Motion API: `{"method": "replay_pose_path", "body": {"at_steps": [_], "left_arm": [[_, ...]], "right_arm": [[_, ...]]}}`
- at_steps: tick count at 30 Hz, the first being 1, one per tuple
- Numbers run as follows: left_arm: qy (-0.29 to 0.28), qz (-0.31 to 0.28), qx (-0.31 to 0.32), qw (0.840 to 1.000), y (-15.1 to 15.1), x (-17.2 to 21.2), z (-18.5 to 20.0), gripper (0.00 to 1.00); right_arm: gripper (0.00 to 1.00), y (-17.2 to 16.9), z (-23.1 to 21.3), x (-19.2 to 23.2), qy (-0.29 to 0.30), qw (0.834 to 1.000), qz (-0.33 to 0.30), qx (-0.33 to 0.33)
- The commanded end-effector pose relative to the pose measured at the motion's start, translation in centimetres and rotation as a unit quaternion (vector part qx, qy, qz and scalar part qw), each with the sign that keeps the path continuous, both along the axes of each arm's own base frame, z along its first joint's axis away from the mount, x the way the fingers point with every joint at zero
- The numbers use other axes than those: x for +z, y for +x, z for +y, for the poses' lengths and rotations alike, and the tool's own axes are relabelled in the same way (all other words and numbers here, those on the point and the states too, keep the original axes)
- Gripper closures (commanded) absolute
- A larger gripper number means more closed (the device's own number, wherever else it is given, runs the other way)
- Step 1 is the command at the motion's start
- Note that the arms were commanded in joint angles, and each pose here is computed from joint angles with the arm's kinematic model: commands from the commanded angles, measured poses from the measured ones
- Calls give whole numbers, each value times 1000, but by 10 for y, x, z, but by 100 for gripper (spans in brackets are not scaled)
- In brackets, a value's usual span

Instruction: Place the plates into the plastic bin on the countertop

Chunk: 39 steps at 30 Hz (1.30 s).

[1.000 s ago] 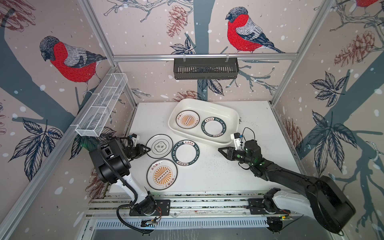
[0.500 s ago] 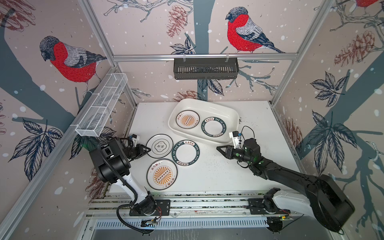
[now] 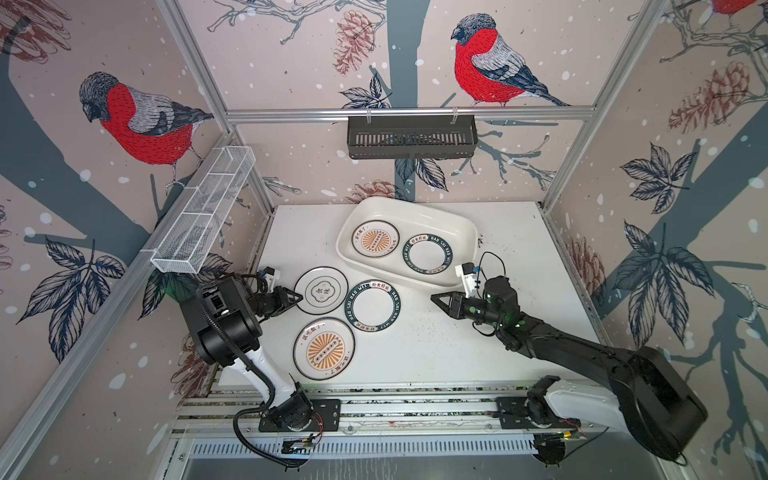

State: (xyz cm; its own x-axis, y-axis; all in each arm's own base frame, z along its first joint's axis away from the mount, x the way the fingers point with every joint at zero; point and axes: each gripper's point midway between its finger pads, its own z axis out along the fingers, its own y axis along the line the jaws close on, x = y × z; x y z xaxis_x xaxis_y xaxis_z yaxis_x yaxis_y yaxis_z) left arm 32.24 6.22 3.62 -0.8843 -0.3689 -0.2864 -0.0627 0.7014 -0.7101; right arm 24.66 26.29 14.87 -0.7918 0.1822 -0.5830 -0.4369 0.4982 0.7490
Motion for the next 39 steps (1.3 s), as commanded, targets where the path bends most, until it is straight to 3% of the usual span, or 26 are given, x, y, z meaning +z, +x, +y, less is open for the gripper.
{"method": "replay_pose_path", "body": {"at_steps": [1,20,39], "left_arm": [[-7,-10,-4,1000,5,5,-3,70],[-19,2,-19,1000,15,6,-21,72],[-30,-26,-25,999,29,21,-35,69]], "right_arm": [[75,2,3,7,8,1000,-13,0],[75,2,7,4,12,1000,-9,4],[76,1,11,2,15,1000,-7,9]]}}
